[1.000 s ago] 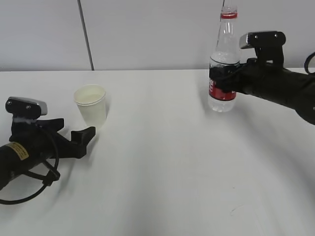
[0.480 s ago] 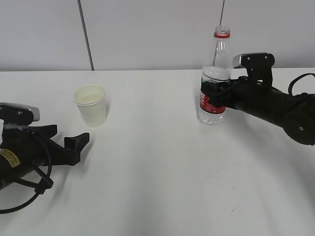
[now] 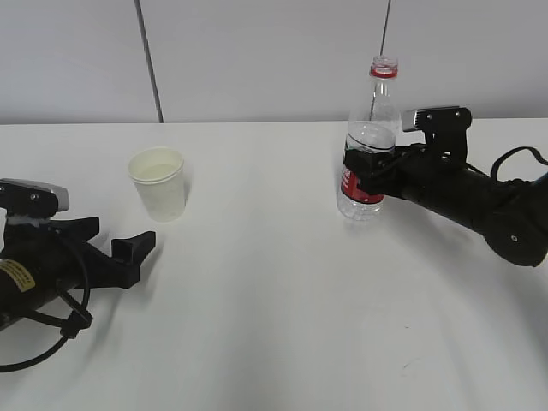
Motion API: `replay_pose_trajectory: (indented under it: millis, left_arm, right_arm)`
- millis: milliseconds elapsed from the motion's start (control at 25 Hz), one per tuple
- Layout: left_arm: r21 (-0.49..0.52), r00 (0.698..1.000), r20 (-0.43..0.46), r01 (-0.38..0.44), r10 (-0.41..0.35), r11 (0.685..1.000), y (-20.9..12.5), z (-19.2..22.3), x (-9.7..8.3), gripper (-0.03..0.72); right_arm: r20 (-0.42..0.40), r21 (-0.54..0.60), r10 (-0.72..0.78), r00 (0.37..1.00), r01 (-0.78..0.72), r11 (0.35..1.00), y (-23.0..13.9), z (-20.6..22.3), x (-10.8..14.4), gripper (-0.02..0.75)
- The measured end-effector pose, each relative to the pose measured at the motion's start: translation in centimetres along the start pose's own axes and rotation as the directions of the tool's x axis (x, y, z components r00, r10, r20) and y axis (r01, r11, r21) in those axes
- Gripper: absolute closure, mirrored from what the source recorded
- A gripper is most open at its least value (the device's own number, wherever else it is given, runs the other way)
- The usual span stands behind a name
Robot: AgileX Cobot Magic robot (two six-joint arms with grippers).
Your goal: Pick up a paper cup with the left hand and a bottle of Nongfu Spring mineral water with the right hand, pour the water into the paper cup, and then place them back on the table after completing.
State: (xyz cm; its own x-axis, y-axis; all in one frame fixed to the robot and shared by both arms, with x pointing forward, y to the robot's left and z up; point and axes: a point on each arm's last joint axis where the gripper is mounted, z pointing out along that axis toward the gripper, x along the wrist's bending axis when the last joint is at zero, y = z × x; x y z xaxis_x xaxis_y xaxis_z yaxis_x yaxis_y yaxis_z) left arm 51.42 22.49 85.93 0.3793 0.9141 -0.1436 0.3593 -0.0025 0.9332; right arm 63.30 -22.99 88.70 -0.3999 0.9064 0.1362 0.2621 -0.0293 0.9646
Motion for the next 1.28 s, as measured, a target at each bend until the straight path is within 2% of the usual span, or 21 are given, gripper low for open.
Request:
replay_pose_trajectory:
  millis: [440, 640, 720, 1280]
  left_arm:
    - [0.0, 1.0, 0.0, 0.0, 0.0, 1.0, 0.0, 0.0, 0.0, 0.098]
    - [0.0, 1.0, 0.001, 0.0, 0.0, 1.0, 0.0, 0.0, 0.0, 0.099]
    - [0.0, 1.0, 0.001, 0.0, 0.0, 1.0, 0.0, 0.0, 0.0, 0.099]
    - [0.0, 1.0, 0.001, 0.0, 0.0, 1.0, 0.0, 0.0, 0.0, 0.101]
  right_arm:
    - [0.0, 0.0, 0.0, 1.0, 0.0, 1.0, 0.0, 0.0, 0.0, 0.293]
    - [0.0, 0.0, 0.0, 1.0, 0.0, 1.0, 0.0, 0.0, 0.0, 0.167]
    - [0.0, -0.002, -0.003, 1.0, 0.003, 1.0, 0.0, 0.0, 0.0, 0.144]
    - [-0.018, -0.007, 0.0, 1.0, 0.0, 1.0, -1.0, -1.0, 0.5, 0.141]
